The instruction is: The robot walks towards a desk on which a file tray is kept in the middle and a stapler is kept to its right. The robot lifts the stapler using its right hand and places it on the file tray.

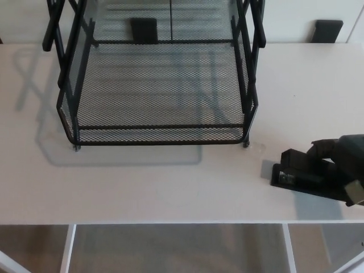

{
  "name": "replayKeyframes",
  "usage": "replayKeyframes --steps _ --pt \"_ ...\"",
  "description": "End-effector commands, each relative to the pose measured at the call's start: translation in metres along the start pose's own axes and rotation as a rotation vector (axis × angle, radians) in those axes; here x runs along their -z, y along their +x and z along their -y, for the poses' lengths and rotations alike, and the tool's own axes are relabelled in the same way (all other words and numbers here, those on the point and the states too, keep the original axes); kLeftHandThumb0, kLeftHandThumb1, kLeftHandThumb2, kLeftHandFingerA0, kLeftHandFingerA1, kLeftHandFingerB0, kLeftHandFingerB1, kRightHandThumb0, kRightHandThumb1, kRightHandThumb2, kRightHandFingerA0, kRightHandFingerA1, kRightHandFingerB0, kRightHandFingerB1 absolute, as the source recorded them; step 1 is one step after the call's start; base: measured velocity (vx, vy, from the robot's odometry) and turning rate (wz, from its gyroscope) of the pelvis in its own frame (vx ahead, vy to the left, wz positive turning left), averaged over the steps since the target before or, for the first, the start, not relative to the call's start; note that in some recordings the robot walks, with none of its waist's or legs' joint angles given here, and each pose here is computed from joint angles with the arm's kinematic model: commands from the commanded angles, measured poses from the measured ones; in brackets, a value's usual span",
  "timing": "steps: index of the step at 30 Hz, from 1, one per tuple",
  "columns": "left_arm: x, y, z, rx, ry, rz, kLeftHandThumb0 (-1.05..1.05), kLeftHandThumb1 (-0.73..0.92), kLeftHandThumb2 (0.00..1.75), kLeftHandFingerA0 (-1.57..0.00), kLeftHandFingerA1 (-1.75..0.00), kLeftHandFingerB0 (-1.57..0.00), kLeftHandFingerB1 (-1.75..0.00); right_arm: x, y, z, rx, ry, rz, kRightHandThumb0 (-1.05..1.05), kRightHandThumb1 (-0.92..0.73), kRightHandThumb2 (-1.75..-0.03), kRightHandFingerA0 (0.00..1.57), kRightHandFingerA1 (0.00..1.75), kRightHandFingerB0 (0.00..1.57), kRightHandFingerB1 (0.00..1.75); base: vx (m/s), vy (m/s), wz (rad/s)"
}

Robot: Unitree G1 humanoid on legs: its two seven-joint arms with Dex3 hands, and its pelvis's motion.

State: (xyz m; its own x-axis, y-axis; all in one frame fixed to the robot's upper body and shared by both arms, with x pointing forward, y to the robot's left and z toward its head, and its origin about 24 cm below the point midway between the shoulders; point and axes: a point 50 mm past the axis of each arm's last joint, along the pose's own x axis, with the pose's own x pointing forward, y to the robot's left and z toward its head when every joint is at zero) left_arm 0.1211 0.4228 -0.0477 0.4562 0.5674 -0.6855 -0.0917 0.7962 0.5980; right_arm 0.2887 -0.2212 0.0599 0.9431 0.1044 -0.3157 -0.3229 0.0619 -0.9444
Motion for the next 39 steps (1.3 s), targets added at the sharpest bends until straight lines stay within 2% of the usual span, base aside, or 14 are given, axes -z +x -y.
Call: replayKeyframes --steps 1,3,4,5,9,10,13,14,19,21,25,28,33,39 --pt "0.001 0.0 -0.003 -0.017 0.047 -0.024 -0.48 0.8 0.65 -0.27 -0.33 -0.29 -0.32 0.007 -0.008 -0.044 0.272 -0.171 0.011 -0.33 -0.63 -0.59 0.96 1.61 0.93 0.72 0.0 0.0 0.0" --pt "0.001 0.0 -0.003 -0.013 0.038 -0.019 -0.26 0.57 1.06 -0.11 -0.5 -0.1 -0.48 0.006 -0.009 -0.045 0.306 -0.127 0.017 -0.33 -0.62 -0.61 0.91 1.72 0.86 0.98 0.0 0.0 0.0" --pt "0.002 0.0 -0.003 -0.019 0.022 -0.024 -0.48 0.8 0.64 -0.28 -0.33 -0.29 -0.31 0.006 -0.011 -0.044 0.342 -0.128 0.026 -0.36 -0.5 -0.93 1.22 1.37 0.88 1.08 0.0 0.0 0.0" --pt "0.002 0.0 -0.004 -0.019 0.019 -0.025 -0.48 0.79 0.64 -0.28 -0.33 -0.29 -0.31 0.007 -0.012 -0.043 0.355 -0.117 0.027 -0.28 -0.66 -0.62 0.9 1.75 0.8 1.32 0.0 0.0 0.0" --pt "0.005 -0.001 -0.005 -0.026 0.01 -0.033 -0.49 0.8 0.64 -0.31 -0.34 -0.26 -0.3 0.013 -0.017 -0.032 0.35 -0.105 0.065 -0.2 -0.72 -0.67 0.83 1.71 0.73 1.49 0.0 0.0 0.0" --pt "0.004 -0.001 -0.006 -0.024 0.025 -0.036 -0.26 0.57 1.06 -0.11 -0.5 -0.1 -0.48 0.017 -0.017 -0.023 0.394 -0.106 0.056 -0.21 -0.72 -0.69 0.84 1.75 0.72 1.55 0.0 0.0 0.0" --pt "0.007 -0.002 -0.008 -0.026 0.042 -0.038 -0.26 0.57 1.06 -0.12 -0.49 -0.1 -0.48 0.021 -0.018 -0.012 0.401 -0.14 0.078 -0.18 -0.73 -0.82 0.97 1.69 0.75 1.48 0.0 0.0 0.0" --pt "0.008 -0.002 -0.009 -0.029 0.04 -0.04 -0.5 0.8 0.64 -0.3 -0.34 -0.26 -0.3 0.022 -0.018 -0.004 0.407 -0.162 0.112 -0.18 -0.68 -0.8 0.88 1.62 0.73 1.45 0.0 0.0 0.0" --pt "0.011 -0.003 -0.011 -0.018 0.011 -0.04 -0.26 0.56 1.06 -0.11 -0.49 -0.09 -0.48 0.018 -0.012 0.049 0.54 -0.202 0.071 -0.28 -0.69 -0.68 0.92 1.15 0.81 1.23 0.0 0.0 0.0" --pt "0.012 -0.003 -0.011 -0.026 0.023 -0.045 -0.51 0.8 0.64 -0.33 -0.34 -0.25 -0.3 0.015 -0.01 0.066 0.541 -0.186 0.094 -0.22 -0.66 -0.8 0.9 1.31 0.78 1.32 0.0 0.0 0.0" --pt "0.01 -0.003 -0.012 -0.025 0.064 -0.047 -0.51 0.81 0.64 -0.32 -0.34 -0.25 -0.3 -0.001 -0.005 0.112 0.628 -0.19 0.166 -0.19 -0.61 -0.89 0.87 1.64 0.7 1.47 0.0 0.0 0.0" --pt "0.012 -0.003 -0.012 -0.028 0.048 -0.046 -0.5 0.81 0.64 -0.33 -0.34 -0.26 -0.3 -0.029 -0.003 0.14 0.686 -0.197 0.201 -0.4 -0.72 -0.62 0.9 1.15 0.81 1.18 0.0 0.0 0.0" --pt "0.013 -0.004 -0.01 -0.022 0.048 -0.045 -0.51 0.81 0.64 -0.32 -0.33 -0.24 -0.29 -0.053 -0.001 0.158 0.786 -0.163 0.263 -0.27 -0.64 -0.83 0.88 1.75 0.72 1.58 0.0 0.0 0.0" --pt "0.014 -0.004 -0.01 -0.026 0.011 -0.049 -0.49 0.8 0.64 -0.34 -0.34 -0.24 -0.3 -0.073 0.003 0.178 0.836 -0.159 0.304 -0.23 -0.56 -0.82 0.96 1.75 0.79 1.47 0.0 0.0 0.0"
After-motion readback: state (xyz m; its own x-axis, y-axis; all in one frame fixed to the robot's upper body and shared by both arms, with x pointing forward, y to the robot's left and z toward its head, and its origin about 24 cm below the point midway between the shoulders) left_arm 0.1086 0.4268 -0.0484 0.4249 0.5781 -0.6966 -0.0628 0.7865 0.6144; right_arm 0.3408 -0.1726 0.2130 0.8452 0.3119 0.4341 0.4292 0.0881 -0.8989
